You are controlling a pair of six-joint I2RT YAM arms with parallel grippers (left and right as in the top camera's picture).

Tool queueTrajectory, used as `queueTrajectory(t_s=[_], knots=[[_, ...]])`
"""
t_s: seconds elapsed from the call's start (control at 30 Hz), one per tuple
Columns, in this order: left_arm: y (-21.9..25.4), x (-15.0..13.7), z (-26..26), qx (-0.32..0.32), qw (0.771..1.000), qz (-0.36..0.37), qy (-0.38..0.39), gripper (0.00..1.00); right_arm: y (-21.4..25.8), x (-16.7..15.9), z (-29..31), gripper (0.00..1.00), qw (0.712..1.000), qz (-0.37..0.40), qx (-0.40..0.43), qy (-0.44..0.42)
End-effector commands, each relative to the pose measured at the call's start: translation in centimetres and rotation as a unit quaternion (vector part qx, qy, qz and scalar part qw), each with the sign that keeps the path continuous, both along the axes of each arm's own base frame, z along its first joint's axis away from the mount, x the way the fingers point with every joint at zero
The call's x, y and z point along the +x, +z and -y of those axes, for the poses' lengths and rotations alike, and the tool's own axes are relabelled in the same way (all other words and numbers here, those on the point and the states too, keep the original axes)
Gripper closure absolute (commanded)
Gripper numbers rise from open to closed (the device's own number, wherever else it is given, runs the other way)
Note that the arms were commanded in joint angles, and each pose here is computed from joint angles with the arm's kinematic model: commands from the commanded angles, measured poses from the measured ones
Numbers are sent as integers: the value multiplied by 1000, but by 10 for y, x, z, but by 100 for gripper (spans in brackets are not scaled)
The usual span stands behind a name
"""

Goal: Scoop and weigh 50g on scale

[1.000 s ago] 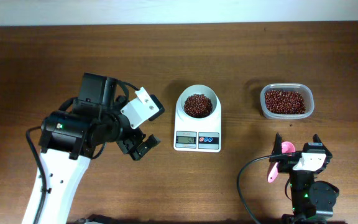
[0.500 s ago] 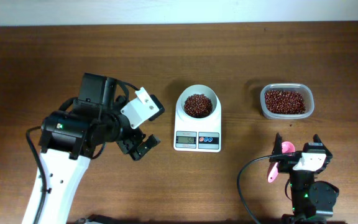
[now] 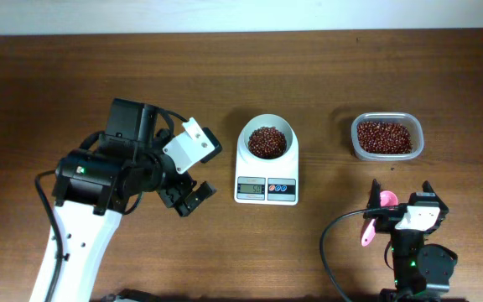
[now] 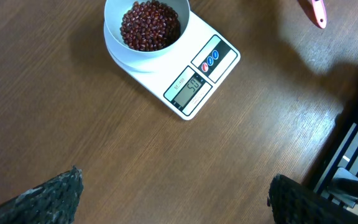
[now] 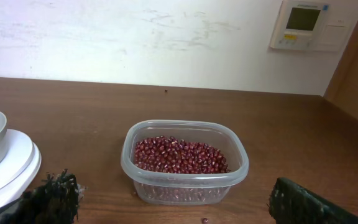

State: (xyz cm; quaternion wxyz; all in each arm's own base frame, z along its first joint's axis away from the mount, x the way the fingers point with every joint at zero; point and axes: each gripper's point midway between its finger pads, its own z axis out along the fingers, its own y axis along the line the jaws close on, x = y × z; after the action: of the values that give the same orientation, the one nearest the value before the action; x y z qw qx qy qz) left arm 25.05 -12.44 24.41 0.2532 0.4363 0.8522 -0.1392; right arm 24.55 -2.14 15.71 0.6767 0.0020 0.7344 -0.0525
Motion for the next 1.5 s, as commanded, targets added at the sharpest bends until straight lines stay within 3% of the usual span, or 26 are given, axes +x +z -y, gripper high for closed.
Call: queueTrajectory(t_s=[0.0, 0.3, 0.5, 0.77, 1.07, 1.2, 1.27, 1.47], knots=[[1, 0, 0, -3, 1000, 4, -6, 1, -1, 0, 0, 1, 1000, 1, 1, -1], [-19, -8, 0, 0, 1000, -28, -8, 1, -1, 0, 0, 1, 1000, 1, 1, -1], [0, -1, 1, -12, 999, 28, -7, 1, -1, 0, 0, 1, 1000, 1, 1, -1], [27, -16, 5, -26, 996, 87, -21, 1, -1, 0, 0, 1, 1000, 1, 1, -1], [26, -11, 17, -70, 986, 144, -39, 1, -1, 0, 0, 1, 1000, 1, 1, -1], [0, -18, 15, -126, 981, 144, 35, 1, -1, 0, 0, 1, 1000, 1, 1, -1], [-18, -16, 4, -151, 972, 143, 112, 1, -1, 0, 0, 1, 1000, 1, 1, -1], [-44, -18, -13, -177, 953, 185, 162, 1, -1, 0, 0, 1, 1000, 1, 1, -1]])
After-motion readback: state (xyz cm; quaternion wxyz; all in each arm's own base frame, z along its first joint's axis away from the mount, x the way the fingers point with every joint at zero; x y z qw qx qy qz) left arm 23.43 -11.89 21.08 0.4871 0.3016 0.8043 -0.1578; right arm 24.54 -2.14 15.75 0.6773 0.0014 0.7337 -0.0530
